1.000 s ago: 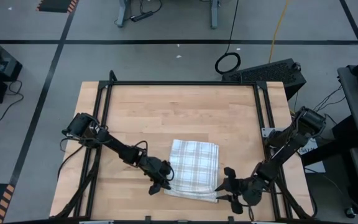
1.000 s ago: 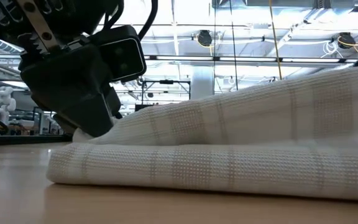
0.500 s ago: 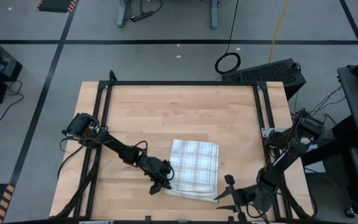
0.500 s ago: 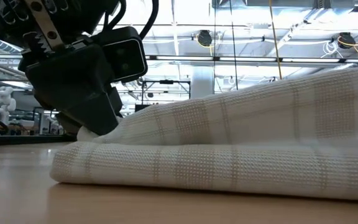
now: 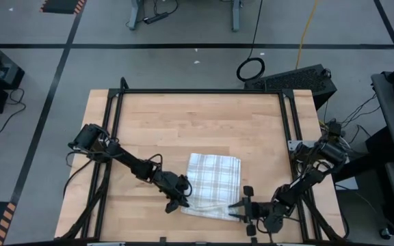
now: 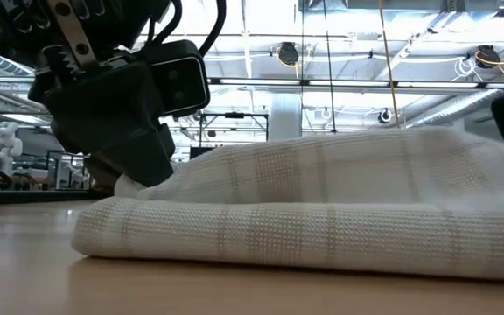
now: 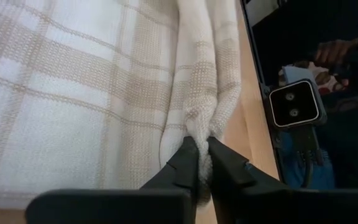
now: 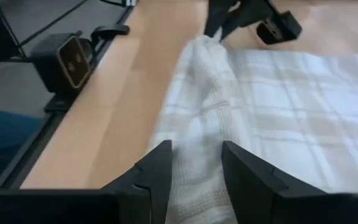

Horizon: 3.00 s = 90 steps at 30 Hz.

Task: Roll towel
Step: Roll the white towel

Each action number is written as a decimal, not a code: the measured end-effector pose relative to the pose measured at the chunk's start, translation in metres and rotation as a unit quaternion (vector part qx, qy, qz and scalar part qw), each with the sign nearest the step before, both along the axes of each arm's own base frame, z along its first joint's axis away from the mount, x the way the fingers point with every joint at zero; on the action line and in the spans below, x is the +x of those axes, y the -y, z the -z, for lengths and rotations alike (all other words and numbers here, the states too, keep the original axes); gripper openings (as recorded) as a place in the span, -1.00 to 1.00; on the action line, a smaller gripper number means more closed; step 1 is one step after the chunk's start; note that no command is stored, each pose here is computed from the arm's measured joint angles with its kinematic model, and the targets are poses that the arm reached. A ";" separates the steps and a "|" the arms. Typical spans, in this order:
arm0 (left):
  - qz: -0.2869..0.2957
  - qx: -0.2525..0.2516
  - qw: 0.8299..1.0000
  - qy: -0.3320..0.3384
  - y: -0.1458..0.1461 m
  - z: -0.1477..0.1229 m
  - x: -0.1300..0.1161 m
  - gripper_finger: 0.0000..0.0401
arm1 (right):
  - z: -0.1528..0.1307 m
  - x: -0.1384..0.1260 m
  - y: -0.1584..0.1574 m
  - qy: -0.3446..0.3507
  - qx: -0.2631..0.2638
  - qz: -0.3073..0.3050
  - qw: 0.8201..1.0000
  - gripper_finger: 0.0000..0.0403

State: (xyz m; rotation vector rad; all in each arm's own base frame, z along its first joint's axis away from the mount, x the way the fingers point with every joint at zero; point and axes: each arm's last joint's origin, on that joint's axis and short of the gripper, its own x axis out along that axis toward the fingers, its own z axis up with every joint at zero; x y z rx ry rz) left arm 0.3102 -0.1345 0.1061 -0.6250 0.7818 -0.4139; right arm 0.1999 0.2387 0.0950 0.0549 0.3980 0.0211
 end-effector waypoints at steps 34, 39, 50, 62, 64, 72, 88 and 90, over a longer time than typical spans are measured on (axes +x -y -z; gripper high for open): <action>0.090 0.298 0.911 0.272 0.063 -0.037 -0.034 -0.33 | 0.017 0.001 0.009 -0.044 0.048 0.056 0.996 -0.34; 0.051 0.324 0.916 0.231 0.051 -0.019 -0.025 -0.53 | 0.017 0.001 0.009 -0.044 0.048 0.055 0.996 -0.34; -0.019 0.266 0.958 0.101 0.026 0.005 -0.016 -0.58 | 0.017 0.000 0.008 -0.050 0.033 0.039 0.997 -0.29; -0.026 0.244 0.965 0.091 0.033 0.005 -0.020 -0.58 | -0.022 -0.012 -0.011 0.023 -0.032 -0.011 0.999 0.22; -0.027 0.243 0.965 0.093 0.033 0.005 -0.020 -0.58 | -0.022 -0.012 -0.015 0.025 -0.028 -0.013 0.999 0.31; -0.038 0.239 0.967 0.085 0.032 0.005 -0.020 -0.58 | 0.001 -0.004 -0.023 0.000 -0.054 -0.022 0.998 0.49; -0.051 0.232 0.968 0.081 0.031 0.005 -0.020 -0.58 | 0.019 -0.008 -0.021 -0.048 -0.094 -0.043 0.993 0.08; -0.053 0.229 0.969 0.079 0.031 0.005 -0.020 -0.58 | 0.019 -0.007 -0.020 -0.050 -0.097 -0.039 0.993 0.02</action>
